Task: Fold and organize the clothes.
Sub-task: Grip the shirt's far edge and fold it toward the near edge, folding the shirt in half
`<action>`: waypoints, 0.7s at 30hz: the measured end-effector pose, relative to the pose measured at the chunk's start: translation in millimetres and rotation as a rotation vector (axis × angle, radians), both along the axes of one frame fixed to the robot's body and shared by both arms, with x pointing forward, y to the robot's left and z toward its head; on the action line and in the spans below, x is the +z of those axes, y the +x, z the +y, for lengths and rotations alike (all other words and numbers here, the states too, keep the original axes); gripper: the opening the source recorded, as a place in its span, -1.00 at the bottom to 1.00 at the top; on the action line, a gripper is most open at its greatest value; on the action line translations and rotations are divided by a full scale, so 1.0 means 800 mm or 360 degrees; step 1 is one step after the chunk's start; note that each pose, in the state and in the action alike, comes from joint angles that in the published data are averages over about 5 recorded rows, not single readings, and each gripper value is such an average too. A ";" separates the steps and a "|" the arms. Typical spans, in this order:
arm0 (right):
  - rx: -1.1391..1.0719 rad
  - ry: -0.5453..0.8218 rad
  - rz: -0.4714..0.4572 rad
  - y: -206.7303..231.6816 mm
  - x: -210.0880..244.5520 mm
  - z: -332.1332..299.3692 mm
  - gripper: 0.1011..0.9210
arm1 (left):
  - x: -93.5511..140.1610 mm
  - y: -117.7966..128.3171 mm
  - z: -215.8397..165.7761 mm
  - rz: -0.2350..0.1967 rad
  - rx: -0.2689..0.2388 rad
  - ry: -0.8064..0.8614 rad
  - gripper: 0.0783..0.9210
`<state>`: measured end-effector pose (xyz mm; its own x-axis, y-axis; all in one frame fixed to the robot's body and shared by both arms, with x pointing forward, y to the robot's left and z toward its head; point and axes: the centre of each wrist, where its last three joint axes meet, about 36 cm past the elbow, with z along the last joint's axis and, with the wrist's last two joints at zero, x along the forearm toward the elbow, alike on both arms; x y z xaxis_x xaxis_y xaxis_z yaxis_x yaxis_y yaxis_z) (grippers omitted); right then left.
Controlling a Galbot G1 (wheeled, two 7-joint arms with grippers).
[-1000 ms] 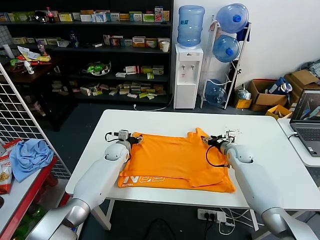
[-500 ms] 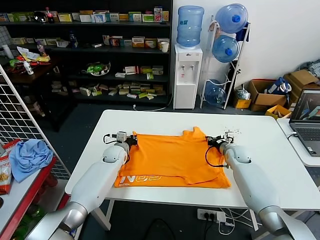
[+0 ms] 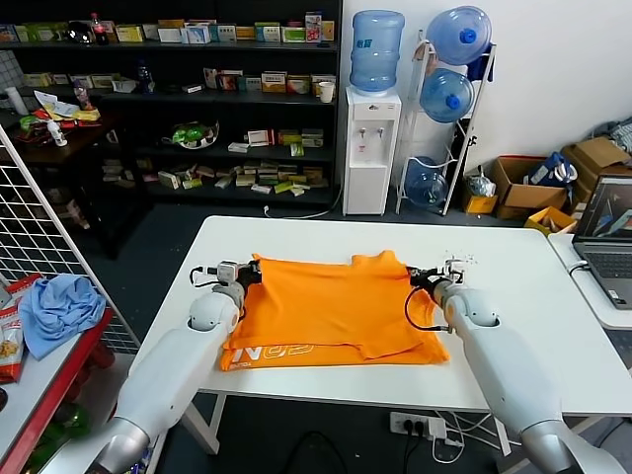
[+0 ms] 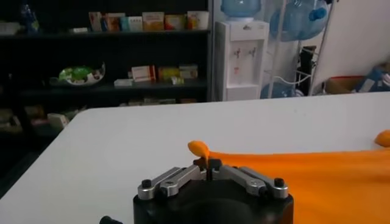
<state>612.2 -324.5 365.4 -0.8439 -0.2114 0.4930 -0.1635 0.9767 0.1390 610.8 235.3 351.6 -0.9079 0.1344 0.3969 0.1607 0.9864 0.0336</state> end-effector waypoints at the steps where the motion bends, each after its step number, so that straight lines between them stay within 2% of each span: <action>1: 0.0001 -0.0007 -0.0009 -0.004 0.004 0.000 -0.94 | 0.002 -0.004 0.002 -0.0011 -0.0002 -0.0002 -0.96; 10: 0.0034 -0.0100 -0.0048 -0.074 0.025 0.000 -0.94 | 0.017 -0.056 0.017 -0.0064 -0.0030 -0.0007 -0.96; 21: 0.0092 -0.0267 0.0031 -0.194 0.026 0.012 -0.94 | 0.011 -0.153 0.029 -0.0021 -0.0066 0.0031 -0.96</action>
<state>457.1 -314.8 385.9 -0.8228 -0.1727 0.5415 -0.2189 0.9755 -0.0216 488.8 258.4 360.1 -0.9070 0.1644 0.3877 0.2010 0.9780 0.0553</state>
